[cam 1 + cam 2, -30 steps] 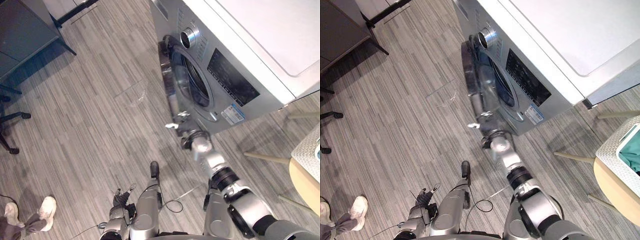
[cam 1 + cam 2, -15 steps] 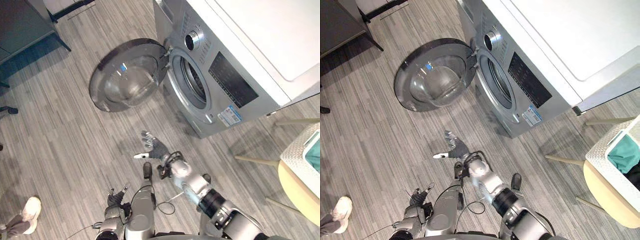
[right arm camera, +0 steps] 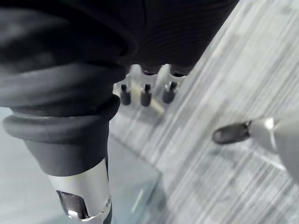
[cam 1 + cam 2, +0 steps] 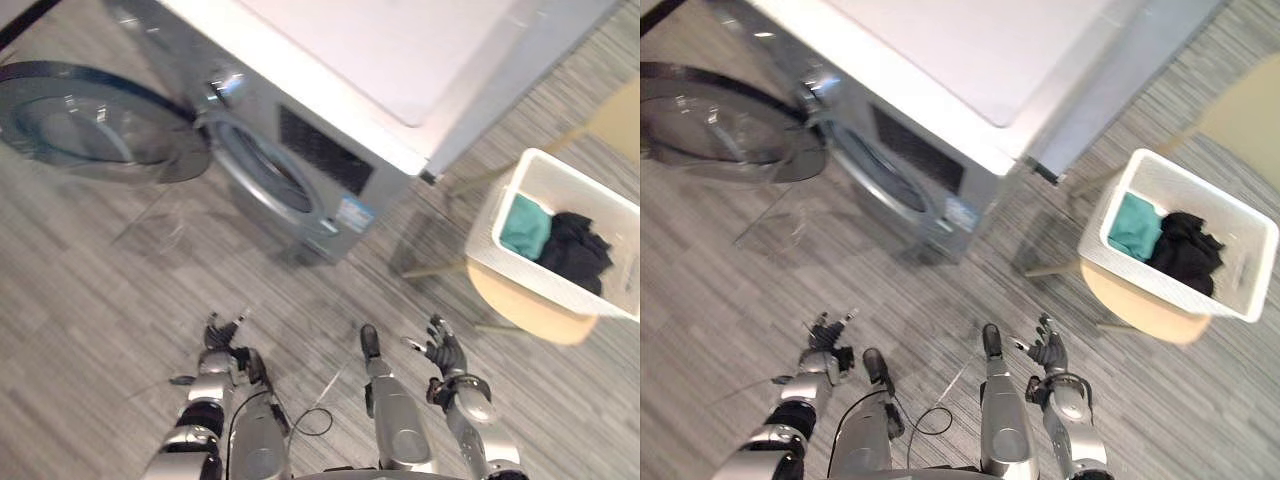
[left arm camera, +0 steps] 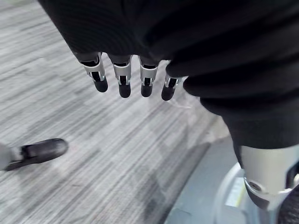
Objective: Pick up the laundry basket with both hands and put the clothes into the washing machine.
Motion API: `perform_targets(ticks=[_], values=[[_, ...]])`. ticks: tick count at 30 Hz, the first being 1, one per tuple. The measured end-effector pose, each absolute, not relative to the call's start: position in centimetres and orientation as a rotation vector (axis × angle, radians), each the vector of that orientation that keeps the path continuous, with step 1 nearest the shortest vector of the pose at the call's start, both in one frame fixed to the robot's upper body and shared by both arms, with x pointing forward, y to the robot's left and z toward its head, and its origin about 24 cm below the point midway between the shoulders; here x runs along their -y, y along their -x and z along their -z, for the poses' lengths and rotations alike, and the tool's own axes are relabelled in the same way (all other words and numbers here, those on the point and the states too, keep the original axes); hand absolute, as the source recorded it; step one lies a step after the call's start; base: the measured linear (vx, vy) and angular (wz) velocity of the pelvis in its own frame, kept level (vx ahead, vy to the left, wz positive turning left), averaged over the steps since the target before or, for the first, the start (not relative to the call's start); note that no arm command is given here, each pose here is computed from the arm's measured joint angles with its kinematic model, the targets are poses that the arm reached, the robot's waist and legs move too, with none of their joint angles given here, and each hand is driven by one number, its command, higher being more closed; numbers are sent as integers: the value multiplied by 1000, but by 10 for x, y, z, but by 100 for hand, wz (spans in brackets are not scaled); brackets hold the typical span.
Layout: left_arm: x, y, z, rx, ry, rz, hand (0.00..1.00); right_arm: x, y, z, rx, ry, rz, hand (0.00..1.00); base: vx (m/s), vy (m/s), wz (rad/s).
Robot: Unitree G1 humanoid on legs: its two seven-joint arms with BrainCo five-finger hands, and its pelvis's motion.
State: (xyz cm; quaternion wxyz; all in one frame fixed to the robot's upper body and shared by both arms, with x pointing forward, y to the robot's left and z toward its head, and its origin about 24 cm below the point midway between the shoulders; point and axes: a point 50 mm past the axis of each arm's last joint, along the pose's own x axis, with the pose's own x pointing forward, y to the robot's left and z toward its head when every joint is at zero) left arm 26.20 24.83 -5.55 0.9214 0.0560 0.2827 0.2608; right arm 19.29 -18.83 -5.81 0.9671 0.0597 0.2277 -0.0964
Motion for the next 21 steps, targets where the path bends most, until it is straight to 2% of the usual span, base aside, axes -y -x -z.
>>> perform_targets(ticks=[4, 9, 21], values=[[-272, -279, 31, -502, -9, -626, 0, 191, -177, 67, -509, -175, 233, 0, 2, -42, -36], [-295, -294, 6, -418, 142, -703, 0, 175, -172, 73, -535, -291, 227, 0, 18, -26, -20], [-337, -299, -34, -290, 186, -825, 0, 170, -171, 74, -536, -351, 240, 0, 3, -3, -2]])
